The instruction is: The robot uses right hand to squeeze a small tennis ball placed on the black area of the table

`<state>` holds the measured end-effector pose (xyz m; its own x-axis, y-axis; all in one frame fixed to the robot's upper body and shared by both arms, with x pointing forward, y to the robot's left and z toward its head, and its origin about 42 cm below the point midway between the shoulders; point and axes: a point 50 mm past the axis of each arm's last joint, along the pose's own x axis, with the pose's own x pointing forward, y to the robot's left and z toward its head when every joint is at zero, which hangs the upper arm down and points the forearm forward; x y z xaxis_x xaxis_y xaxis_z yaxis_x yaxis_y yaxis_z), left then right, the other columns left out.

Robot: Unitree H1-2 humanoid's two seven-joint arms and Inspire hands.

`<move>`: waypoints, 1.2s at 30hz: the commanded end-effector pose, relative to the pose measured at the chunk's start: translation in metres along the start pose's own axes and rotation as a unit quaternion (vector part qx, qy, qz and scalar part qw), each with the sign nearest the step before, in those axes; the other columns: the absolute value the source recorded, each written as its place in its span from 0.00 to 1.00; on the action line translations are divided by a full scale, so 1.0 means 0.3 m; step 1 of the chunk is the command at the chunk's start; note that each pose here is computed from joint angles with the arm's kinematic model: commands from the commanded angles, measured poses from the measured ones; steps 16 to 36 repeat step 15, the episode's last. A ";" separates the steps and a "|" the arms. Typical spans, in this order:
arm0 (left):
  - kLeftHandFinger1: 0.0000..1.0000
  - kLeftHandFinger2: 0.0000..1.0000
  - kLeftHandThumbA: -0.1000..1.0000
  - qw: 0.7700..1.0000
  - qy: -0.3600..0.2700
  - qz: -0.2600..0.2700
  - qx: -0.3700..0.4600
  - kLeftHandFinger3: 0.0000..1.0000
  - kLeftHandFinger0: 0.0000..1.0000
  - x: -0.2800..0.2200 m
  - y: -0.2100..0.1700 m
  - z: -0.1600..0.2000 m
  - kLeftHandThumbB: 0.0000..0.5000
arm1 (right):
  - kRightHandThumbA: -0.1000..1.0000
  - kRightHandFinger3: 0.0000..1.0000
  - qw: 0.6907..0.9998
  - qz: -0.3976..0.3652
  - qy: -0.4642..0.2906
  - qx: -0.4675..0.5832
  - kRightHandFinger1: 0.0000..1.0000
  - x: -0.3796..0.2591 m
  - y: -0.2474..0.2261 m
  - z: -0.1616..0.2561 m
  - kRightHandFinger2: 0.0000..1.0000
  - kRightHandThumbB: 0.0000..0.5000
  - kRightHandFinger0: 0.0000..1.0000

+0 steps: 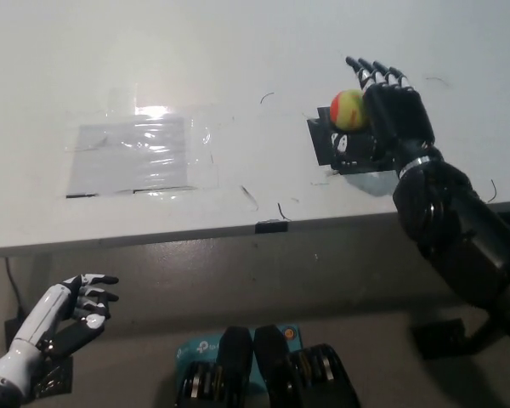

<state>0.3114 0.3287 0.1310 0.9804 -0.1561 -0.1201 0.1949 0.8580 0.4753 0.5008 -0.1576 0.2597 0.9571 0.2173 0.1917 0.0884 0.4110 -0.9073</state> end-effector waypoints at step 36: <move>0.50 0.60 0.37 1.000 -0.017 0.005 0.025 0.69 0.42 -0.022 0.033 0.011 0.17 | 0.17 0.77 0.894 -0.217 -0.035 0.390 0.49 -0.491 -0.358 -0.236 0.64 0.02 0.31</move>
